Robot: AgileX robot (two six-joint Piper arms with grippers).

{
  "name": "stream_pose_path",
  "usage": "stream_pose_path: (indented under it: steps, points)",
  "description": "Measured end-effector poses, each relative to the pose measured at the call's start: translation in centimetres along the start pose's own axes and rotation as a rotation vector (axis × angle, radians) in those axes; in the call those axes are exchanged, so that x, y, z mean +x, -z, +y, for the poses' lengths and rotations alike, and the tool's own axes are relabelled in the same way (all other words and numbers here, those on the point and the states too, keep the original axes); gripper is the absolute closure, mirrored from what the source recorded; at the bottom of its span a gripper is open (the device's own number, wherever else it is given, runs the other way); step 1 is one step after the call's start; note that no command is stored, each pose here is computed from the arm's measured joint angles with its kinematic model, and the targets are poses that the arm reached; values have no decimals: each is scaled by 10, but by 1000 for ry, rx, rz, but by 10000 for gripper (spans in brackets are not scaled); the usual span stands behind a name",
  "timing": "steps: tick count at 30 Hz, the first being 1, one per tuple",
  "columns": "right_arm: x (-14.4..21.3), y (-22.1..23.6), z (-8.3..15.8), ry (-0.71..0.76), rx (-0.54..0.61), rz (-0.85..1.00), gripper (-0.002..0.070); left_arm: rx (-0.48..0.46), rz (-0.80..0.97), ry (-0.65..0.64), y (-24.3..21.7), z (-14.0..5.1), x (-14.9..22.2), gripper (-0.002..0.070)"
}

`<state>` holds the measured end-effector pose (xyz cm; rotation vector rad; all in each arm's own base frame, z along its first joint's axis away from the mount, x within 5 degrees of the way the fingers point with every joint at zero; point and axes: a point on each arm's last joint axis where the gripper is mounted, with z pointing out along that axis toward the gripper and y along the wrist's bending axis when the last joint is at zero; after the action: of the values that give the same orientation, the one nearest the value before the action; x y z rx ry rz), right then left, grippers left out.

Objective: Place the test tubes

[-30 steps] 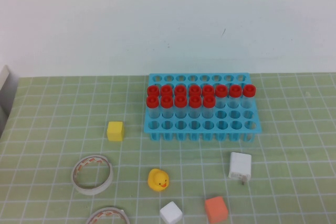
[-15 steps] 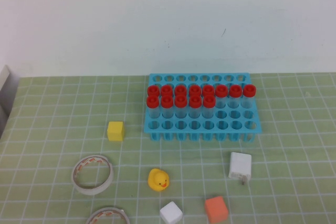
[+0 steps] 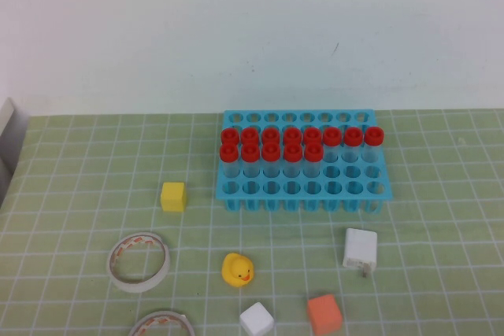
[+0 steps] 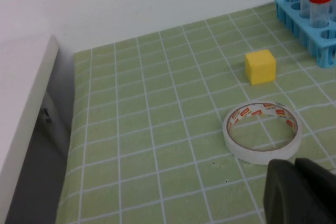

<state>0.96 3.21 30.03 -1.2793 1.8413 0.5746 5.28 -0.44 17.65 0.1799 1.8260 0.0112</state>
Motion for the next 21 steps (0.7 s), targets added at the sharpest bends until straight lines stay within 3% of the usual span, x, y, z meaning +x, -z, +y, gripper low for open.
stream_pose_path:
  steps: [21]
  points:
    - [0,0,0,0,0,0,678,-21,7,89,0,1,0,675]
